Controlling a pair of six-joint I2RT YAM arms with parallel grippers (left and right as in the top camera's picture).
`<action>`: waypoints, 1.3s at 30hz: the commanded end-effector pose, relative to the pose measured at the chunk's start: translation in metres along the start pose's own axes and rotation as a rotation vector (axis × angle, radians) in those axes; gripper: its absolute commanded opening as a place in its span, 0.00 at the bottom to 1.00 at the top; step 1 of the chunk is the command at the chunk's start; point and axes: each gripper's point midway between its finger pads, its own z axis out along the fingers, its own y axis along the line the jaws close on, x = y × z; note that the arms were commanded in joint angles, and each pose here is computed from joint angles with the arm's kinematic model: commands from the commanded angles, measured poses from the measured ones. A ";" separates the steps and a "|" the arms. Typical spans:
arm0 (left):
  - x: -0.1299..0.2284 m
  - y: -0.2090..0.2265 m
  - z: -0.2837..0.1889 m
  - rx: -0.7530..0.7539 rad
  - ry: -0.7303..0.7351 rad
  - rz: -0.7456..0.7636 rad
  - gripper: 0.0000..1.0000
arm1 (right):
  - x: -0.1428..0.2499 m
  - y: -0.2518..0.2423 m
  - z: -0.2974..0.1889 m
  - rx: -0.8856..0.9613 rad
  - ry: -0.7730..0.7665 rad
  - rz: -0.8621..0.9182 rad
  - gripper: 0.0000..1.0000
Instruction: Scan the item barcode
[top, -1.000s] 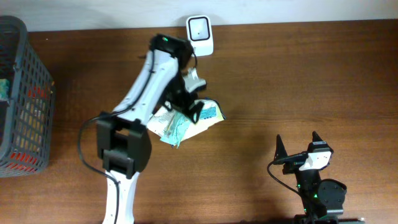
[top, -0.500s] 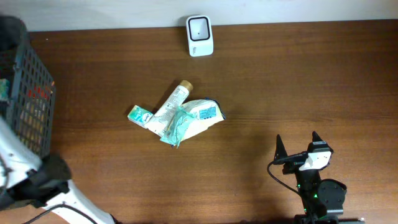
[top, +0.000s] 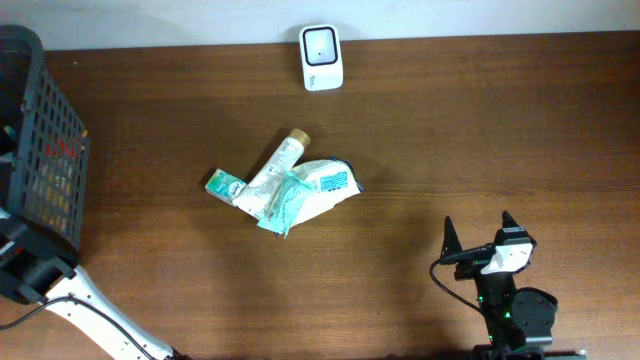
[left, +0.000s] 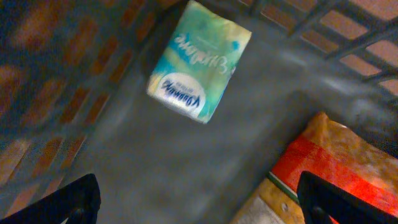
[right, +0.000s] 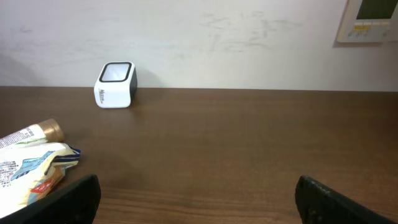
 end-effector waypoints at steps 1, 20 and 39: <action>-0.004 -0.001 0.020 0.005 -0.019 0.143 0.99 | 0.002 0.001 0.000 -0.007 0.002 0.000 0.99; -0.022 -0.027 0.062 0.129 -0.109 0.026 0.99 | 0.002 0.001 0.000 -0.007 0.002 0.000 0.99; 0.104 -0.205 -0.400 0.178 -0.287 0.303 0.99 | 0.002 0.001 0.000 -0.007 0.002 0.000 0.99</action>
